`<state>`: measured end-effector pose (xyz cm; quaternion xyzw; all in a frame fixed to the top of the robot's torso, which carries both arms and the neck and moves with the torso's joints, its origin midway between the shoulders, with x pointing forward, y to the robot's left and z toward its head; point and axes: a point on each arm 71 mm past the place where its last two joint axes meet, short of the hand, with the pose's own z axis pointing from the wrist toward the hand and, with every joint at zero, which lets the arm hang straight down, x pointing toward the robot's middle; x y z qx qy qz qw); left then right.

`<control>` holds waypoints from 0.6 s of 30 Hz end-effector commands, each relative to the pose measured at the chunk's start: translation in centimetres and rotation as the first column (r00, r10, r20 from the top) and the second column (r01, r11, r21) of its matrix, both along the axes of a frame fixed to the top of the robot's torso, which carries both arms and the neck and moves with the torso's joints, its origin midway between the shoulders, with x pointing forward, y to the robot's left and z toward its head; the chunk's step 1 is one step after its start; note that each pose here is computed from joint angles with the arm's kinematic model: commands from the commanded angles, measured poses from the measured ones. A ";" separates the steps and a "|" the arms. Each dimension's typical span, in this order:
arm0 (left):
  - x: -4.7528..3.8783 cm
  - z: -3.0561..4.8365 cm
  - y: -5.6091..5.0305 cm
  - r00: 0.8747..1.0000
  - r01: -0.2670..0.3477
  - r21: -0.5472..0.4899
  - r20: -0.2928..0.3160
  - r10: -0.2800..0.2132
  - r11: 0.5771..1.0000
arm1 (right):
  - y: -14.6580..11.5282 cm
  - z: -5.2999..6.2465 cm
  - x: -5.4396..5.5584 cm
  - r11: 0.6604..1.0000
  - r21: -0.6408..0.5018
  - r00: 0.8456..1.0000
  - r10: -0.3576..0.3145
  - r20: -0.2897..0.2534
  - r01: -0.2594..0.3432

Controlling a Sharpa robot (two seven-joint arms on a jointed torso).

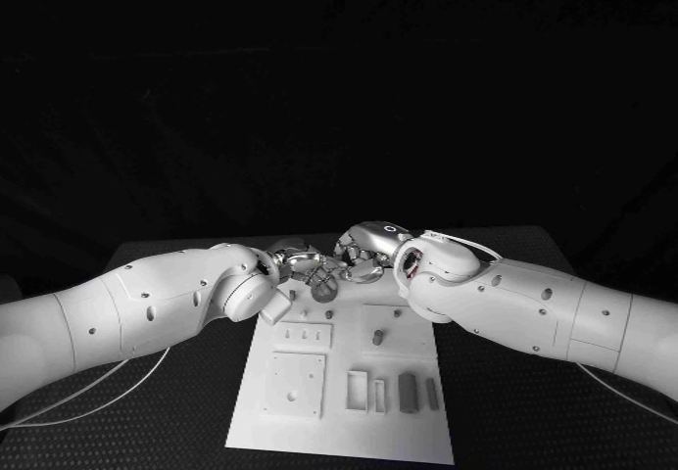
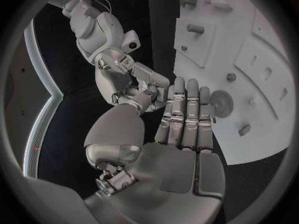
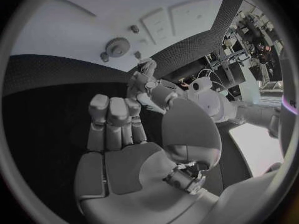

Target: Assemble the parts on the task board

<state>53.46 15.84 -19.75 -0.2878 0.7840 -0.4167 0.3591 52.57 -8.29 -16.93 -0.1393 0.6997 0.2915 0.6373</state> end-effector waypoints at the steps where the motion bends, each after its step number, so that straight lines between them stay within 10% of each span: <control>1: -0.06 0.37 -0.3 1.000 0.017 -0.023 0.018 -0.016 1.000 | 0.1 -0.6 -0.2 1.000 -0.025 1.000 0.017 -0.025 -0.018; 18: -0.06 0.05 -0.1 1.000 0.011 0.002 0.013 -0.011 1.000 | -0.1 -0.8 -0.1 1.000 -0.007 0.999 0.011 -0.043 -0.011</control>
